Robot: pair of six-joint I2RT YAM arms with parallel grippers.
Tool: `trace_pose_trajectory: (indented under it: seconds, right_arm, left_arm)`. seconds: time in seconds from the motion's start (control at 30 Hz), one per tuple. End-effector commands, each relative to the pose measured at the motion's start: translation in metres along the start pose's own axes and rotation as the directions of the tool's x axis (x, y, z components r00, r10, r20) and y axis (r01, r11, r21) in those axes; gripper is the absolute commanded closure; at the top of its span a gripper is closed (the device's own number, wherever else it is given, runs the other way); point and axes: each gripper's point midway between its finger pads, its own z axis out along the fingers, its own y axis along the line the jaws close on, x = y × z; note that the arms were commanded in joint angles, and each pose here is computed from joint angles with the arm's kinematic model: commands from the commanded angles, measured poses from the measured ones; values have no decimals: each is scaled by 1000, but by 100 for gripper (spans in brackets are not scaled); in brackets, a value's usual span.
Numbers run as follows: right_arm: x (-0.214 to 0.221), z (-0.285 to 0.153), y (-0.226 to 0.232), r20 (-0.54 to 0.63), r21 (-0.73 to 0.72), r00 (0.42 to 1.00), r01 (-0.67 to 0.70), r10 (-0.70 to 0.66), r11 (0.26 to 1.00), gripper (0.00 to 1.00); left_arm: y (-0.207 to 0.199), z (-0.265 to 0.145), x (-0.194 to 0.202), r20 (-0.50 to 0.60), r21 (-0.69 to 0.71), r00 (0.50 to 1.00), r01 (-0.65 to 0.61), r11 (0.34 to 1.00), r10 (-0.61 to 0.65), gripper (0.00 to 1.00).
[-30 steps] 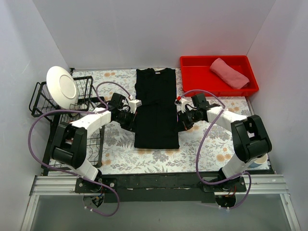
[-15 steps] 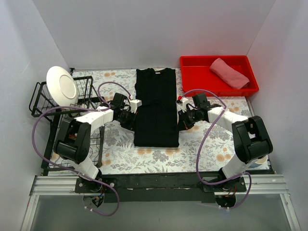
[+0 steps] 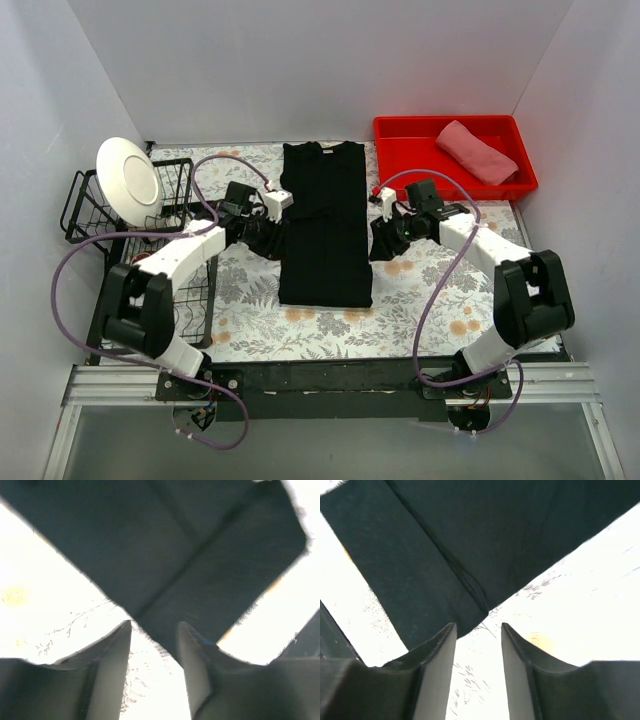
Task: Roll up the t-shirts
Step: Roll the T-shirt to the center of the board.
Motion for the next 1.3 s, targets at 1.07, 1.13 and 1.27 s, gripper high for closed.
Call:
trace_pose_trajectory:
  seconds: [1.07,1.13,1.27]
  right_arm:
    - [27,-47,60,113,4,798,596,-592,803,37]
    - [15,-42,70,148,76,656,738,-740,670,33]
    - [24,-25,90,165,85,568,806,-806,586,28]
  left_arm:
    - [-65,41,132,-23,349,592,-751,561,806,72]
    - [-65,42,133,-49,369,628,-711,598,777,88]
    - [-79,37,118,-31,478,746,-574,665,665,100]
